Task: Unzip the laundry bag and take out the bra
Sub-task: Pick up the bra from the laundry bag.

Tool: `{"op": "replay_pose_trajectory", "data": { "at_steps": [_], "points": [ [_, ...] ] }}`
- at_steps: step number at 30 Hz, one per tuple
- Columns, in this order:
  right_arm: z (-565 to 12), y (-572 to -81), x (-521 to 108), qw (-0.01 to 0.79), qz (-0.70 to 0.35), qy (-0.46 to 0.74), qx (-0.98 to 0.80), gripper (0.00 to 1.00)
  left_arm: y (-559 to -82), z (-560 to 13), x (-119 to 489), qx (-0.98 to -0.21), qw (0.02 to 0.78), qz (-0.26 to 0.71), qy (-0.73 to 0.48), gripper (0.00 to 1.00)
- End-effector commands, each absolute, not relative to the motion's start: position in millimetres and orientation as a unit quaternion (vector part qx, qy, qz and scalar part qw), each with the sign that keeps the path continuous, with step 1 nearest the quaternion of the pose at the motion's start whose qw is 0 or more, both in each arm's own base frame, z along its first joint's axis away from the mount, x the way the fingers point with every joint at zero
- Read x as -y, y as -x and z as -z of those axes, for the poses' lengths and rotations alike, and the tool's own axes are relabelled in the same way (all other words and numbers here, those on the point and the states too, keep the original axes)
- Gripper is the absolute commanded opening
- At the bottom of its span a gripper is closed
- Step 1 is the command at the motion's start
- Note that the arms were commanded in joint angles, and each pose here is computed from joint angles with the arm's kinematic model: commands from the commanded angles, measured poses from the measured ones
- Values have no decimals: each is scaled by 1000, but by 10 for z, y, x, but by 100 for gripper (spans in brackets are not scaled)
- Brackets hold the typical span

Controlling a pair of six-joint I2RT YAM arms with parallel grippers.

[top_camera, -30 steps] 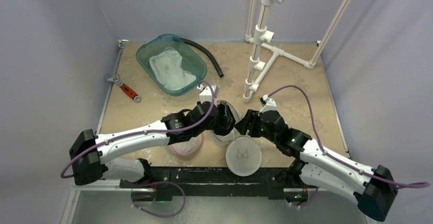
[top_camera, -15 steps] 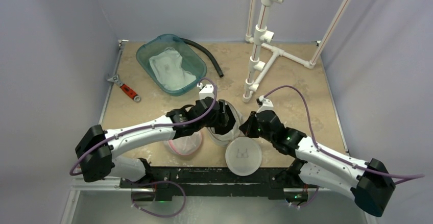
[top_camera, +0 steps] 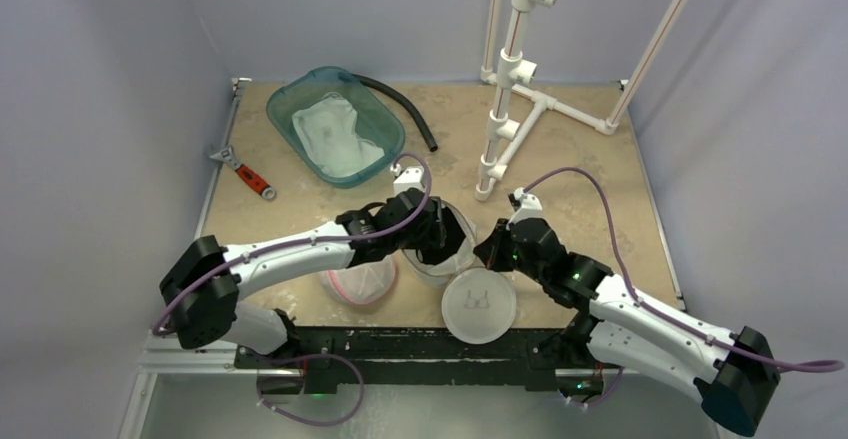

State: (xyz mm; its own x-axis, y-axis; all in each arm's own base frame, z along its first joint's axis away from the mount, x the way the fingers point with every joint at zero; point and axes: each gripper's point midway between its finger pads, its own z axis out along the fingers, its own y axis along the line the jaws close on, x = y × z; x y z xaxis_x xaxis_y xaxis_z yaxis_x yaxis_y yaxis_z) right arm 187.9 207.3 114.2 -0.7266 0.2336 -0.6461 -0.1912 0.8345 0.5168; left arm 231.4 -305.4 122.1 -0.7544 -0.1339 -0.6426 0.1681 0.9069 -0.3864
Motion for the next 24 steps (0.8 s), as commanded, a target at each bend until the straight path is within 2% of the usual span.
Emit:
{"op": "replay_pose_trajectory", "data": {
  "at_steps": [1, 5, 7, 9, 10, 17, 24],
  "points": [
    [-1329, -1970, -2075, 392, -287, -14, -874, 0, -2341, -1216, 3243, -908, 337, 247, -21, 53],
    [-1331, -1964, -2083, 391, -287, -11, -874, 0, -2330, -1205, 3296, -905, 336, 260, -28, 34],
    [-1323, -1954, -2084, 388, -287, -9, -876, 0, -2327, -1219, 3313, -904, 337, 263, -34, 21],
    [-1322, -1952, -2077, 389, -285, -7, -876, 0, -2333, -1276, 3333, -900, 341, 268, -40, 4],
    [-1322, -1958, -2068, 390, -283, -8, -876, 0, -2339, -1325, 3343, -898, 344, 272, -42, 0],
    [-1335, -2004, -1953, 402, -258, -29, -878, 0, -2341, -1954, 3364, -859, 390, 326, -52, 0],
    [-1312, -2023, -1886, 407, -244, -38, -880, 0, -2314, -2553, 3224, -833, 433, 338, -68, 0]
  ]
}}
